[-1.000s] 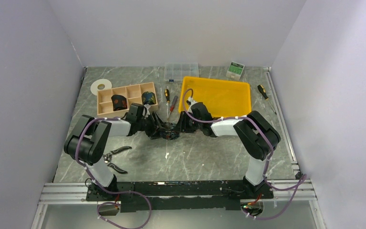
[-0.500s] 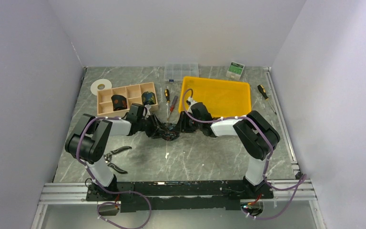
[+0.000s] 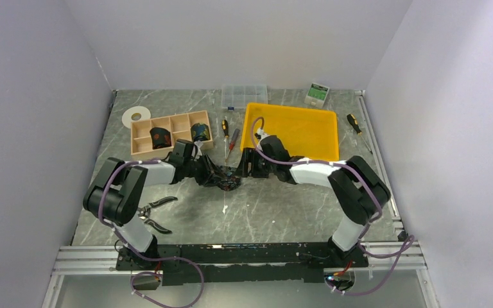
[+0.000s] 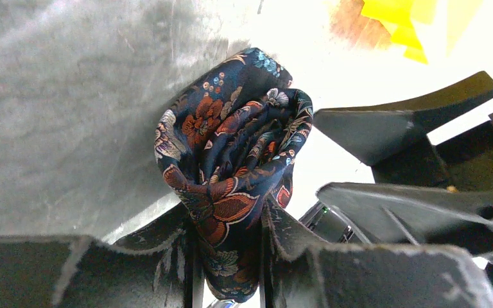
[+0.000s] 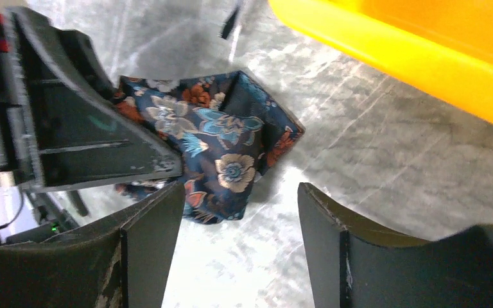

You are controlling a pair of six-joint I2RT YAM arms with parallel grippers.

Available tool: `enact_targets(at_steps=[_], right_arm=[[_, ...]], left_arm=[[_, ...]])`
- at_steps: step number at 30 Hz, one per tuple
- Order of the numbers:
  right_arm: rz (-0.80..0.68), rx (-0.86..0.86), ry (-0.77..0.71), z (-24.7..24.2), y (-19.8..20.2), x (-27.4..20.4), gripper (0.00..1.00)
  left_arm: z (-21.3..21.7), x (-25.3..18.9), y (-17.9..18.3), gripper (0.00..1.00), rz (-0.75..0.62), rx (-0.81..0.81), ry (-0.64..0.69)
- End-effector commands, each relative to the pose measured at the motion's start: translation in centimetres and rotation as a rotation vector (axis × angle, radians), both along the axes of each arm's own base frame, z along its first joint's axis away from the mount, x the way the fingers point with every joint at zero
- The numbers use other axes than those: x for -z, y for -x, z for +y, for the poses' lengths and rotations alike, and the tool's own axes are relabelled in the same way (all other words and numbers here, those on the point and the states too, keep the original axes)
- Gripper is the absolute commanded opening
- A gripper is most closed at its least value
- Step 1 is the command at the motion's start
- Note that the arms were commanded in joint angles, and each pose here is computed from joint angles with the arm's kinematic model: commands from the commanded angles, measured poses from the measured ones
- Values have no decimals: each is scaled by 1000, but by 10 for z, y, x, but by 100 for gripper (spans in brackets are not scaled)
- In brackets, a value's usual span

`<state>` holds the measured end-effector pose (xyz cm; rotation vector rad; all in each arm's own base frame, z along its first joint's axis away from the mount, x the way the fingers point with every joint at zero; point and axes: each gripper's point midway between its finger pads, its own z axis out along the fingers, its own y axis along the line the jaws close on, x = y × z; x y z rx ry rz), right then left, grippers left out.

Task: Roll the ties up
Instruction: Pick up the tie at the center of the board.

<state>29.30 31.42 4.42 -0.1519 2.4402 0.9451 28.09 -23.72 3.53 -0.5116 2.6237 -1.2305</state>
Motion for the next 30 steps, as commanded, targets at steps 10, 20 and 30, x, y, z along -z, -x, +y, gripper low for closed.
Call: enact_targets(at_steps=[10,20,30], right_arm=[[-227,18,-101,-13,2,-120,74],[-337,70,-85,-26,-10,-156,77],[-293,36,70,39,-75,-124,75]], left_arm=[[4,-55,16,3,-103,42,22],[55,-148,25,3,-264,-42,-70],[134,-241,28,3,-452,-252,-273]])
